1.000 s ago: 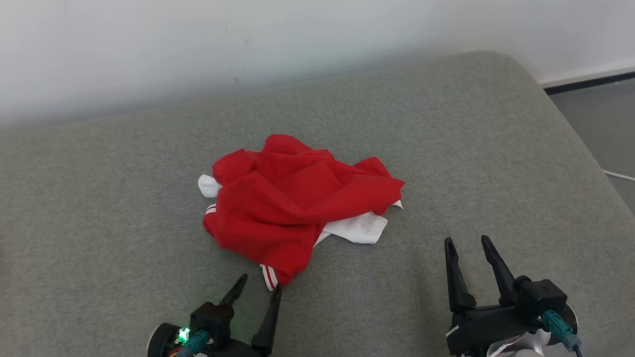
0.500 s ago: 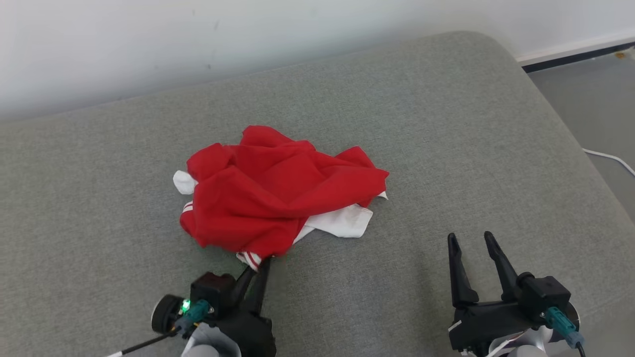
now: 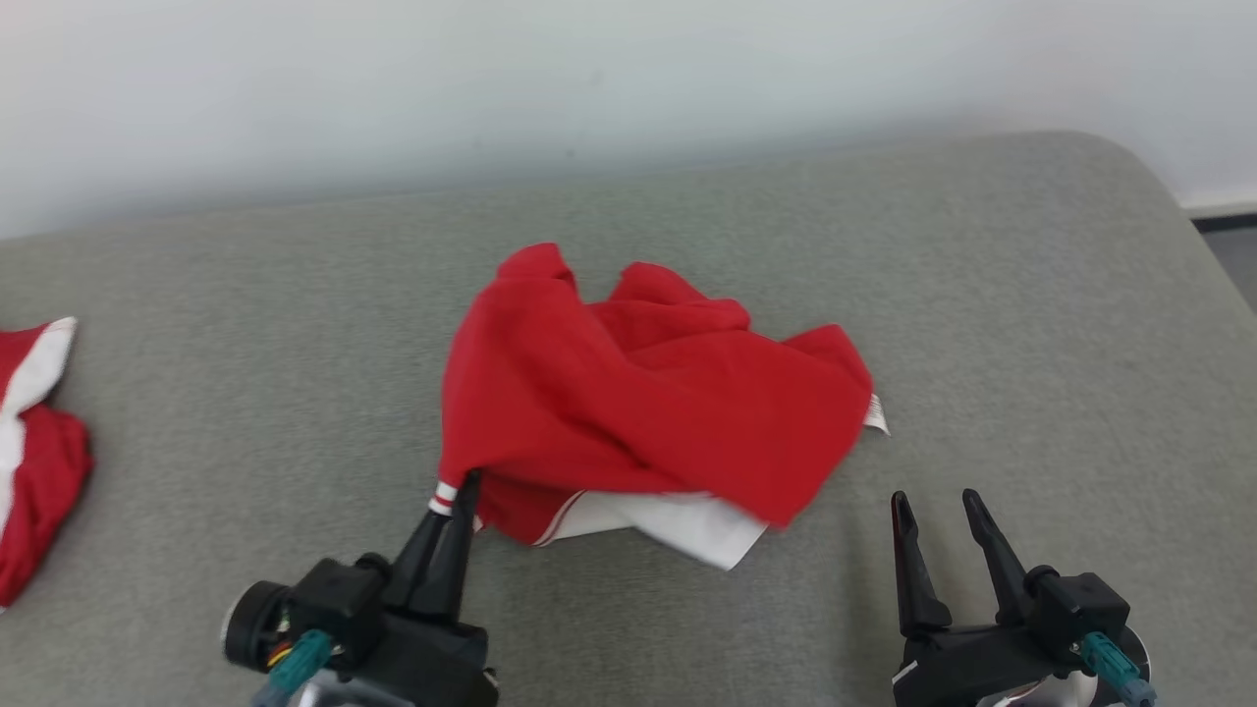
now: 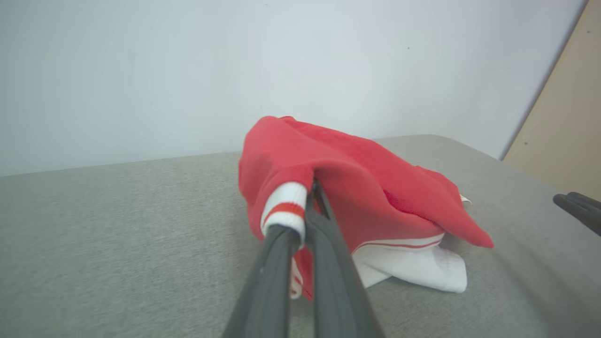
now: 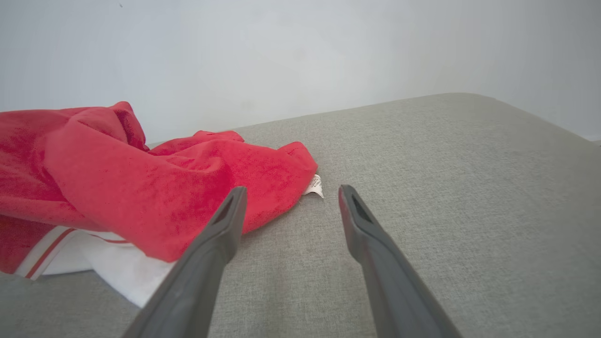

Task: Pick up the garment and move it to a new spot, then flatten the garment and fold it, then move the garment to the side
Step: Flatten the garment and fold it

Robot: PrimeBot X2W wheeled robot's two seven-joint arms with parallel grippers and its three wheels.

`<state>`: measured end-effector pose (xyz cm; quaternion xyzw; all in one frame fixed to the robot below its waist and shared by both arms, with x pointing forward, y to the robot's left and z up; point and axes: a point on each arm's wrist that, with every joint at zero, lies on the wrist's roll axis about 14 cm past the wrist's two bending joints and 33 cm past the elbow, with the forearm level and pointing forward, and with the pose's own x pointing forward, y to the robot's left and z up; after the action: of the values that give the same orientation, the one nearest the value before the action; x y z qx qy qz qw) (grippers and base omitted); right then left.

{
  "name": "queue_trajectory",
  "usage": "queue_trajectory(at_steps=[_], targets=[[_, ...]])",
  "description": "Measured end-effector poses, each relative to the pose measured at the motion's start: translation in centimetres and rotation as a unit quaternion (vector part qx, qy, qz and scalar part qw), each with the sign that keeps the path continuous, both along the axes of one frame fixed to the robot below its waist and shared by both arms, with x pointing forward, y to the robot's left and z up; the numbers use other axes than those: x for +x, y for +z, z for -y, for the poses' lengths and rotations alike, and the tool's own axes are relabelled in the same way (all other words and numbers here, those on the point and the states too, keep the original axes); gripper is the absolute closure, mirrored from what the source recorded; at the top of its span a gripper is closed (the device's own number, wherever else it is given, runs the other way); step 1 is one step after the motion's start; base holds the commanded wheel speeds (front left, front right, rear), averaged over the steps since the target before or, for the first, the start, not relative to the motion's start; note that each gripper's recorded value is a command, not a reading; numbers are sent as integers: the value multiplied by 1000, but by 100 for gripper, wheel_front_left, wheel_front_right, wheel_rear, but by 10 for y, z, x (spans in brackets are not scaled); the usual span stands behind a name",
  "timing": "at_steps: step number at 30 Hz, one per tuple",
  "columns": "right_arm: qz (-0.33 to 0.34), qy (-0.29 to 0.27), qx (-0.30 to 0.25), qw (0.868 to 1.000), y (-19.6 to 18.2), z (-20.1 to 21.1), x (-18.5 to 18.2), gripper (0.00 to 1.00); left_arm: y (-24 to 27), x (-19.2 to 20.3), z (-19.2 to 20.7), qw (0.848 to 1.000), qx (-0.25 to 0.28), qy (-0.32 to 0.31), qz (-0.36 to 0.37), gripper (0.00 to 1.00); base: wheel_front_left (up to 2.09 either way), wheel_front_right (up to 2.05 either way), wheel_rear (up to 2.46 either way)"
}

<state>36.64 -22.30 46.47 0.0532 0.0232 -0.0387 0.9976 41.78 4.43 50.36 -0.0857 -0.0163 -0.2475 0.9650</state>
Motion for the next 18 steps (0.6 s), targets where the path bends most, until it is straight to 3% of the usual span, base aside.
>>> queue_trajectory(at_steps=[10, 18], targets=[[13, 65, 13, 998, 7, -44, 18, 0, 34, -27, -104, 989, 48, 134, 24, 100, 0, 0, 0], [9, 44, 15, 999, 4, -31, 13, 0, 38, -30, -142, 980, 68, 184, 17, 100, 0, 0, 0]])
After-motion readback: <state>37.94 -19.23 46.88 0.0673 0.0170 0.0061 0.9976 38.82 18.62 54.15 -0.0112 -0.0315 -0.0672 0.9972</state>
